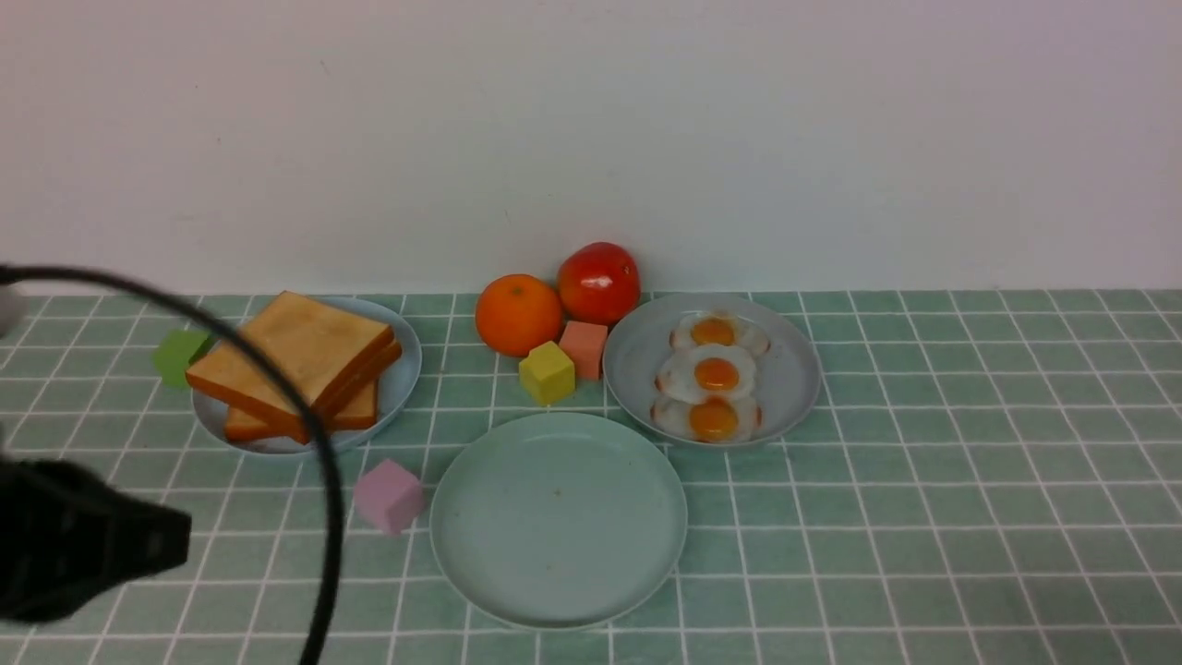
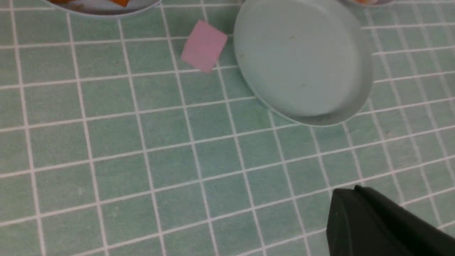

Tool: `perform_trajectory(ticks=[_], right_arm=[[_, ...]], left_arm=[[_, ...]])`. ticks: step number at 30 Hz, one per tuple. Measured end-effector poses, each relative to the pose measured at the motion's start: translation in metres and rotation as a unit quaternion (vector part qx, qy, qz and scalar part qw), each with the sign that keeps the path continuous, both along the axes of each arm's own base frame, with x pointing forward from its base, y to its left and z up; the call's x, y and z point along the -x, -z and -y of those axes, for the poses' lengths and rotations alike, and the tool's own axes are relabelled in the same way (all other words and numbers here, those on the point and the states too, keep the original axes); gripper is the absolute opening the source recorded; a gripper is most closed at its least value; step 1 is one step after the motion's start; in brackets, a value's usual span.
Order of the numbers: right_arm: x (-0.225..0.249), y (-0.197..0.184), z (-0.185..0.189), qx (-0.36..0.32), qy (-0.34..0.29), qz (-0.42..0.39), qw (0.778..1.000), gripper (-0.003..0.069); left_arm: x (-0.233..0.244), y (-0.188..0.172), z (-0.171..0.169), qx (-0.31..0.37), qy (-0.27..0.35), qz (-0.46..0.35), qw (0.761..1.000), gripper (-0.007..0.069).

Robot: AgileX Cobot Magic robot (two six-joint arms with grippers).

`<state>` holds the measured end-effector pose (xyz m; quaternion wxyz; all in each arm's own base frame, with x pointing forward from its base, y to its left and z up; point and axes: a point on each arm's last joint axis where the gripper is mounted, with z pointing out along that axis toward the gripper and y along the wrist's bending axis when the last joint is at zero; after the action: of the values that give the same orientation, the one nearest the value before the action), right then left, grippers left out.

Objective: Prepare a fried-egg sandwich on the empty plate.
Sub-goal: Use the left arm to grab a slice of bread

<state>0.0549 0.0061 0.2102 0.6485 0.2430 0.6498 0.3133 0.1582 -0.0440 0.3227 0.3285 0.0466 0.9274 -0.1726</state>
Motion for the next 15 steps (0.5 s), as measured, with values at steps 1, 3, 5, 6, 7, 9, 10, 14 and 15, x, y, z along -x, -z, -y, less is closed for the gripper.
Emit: perform_trajectory(ticks=[1,3,5,6,7,9,10,14,15], right_arm=[[0.002,-0.007,-0.002,0.003,-0.014,-0.016,1.000,0.0225],[0.005,-0.030,-0.007,0.034,-0.043,-0.036,0.998,0.0190],[0.007,-0.046,-0.011,0.080,-0.074,-0.066,0.992,0.0147],[0.008,-0.062,-0.014,0.122,-0.100,-0.087,0.984,0.0112],[0.007,-0.088,-0.018,0.191,-0.143,-0.120,0.964,0.0062],[0.002,-0.114,-0.023,0.262,-0.188,-0.158,0.934,0.0001],[-0.003,-0.126,-0.024,0.288,-0.207,-0.179,0.918,-0.0010],[-0.030,-0.161,-0.030,0.347,-0.247,-0.239,0.873,-0.0010],[-0.037,-0.168,-0.032,0.355,-0.259,-0.248,0.863,-0.0009]], left_arm=[[-0.010,0.003,0.000,-0.007,0.001,-0.014,1.000,0.0006],[-0.030,0.009,0.001,-0.019,-0.001,-0.027,0.999,0.0001],[-0.043,0.011,0.002,-0.025,-0.003,-0.023,0.999,-0.0009],[-0.054,0.013,0.002,-0.029,-0.004,-0.019,0.999,-0.0013],[-0.068,0.015,0.003,-0.035,-0.004,-0.012,0.999,-0.0013],[-0.090,0.017,0.004,-0.045,-0.001,-0.005,0.999,-0.0013],[-0.101,0.019,0.005,-0.052,0.002,-0.005,0.999,-0.0013],[-0.144,0.035,0.006,-0.087,0.012,-0.024,0.996,-0.0013],[-0.157,0.041,0.006,-0.099,0.012,-0.032,0.995,-0.0013]])
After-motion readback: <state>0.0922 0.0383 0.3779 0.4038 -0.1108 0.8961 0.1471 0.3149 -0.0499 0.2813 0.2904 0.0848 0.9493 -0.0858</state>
